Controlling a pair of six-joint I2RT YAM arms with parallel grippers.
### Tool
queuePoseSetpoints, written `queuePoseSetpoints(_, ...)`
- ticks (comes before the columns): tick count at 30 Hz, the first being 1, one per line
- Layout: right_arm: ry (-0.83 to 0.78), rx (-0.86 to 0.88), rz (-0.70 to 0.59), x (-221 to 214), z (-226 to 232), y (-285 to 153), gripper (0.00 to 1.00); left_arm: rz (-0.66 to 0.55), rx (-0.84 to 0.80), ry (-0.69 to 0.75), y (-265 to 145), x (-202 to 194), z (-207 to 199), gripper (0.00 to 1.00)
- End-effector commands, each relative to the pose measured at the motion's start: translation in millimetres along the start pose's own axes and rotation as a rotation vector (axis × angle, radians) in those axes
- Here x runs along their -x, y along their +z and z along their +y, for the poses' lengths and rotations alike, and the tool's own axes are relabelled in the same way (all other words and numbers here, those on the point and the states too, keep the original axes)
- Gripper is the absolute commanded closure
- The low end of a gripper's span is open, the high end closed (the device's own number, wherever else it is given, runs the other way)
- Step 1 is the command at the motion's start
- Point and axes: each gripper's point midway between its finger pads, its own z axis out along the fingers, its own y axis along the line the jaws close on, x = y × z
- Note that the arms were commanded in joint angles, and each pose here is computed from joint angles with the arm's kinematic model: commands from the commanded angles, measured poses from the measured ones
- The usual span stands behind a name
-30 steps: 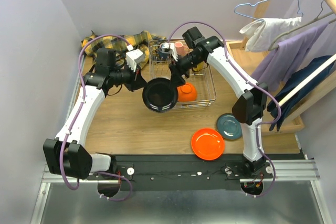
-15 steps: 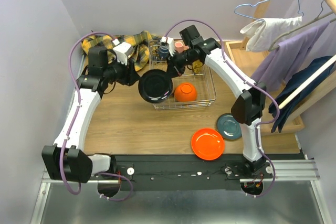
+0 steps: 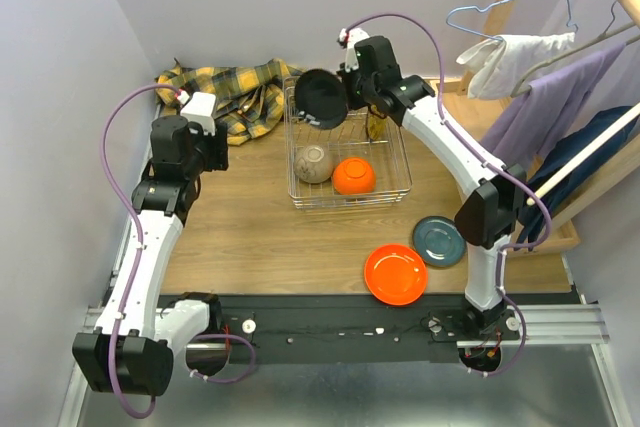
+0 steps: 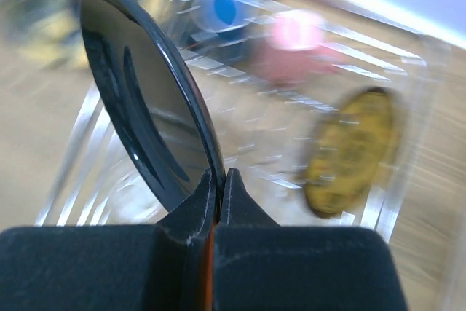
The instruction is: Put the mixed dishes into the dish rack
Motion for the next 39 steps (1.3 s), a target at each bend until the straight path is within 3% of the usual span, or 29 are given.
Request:
queuePoseSetpoints(1,0.113,-0.563,-0.139,29,-88,-20,1.00,-0.025,0.064,-0.048,-5,-1,9,0.35)
queuePoseSetpoints(6,0.124,-0.925,-0.080,12,-128,-38,1.00,-0.022,0.037,-0.062,-5,-7,3,0.34)
queuePoseSetpoints(15,0.049,-1.065,-0.019,-17,-132,-45,0.99,-0.015,0.031,-0.081,-3,-15,1,0.34)
queuePoseSetpoints(39,0.076,-0.955,0.060,-49,-107,6,1.00,0.042,0.029,-0.085,-4,-43,-1,0.34)
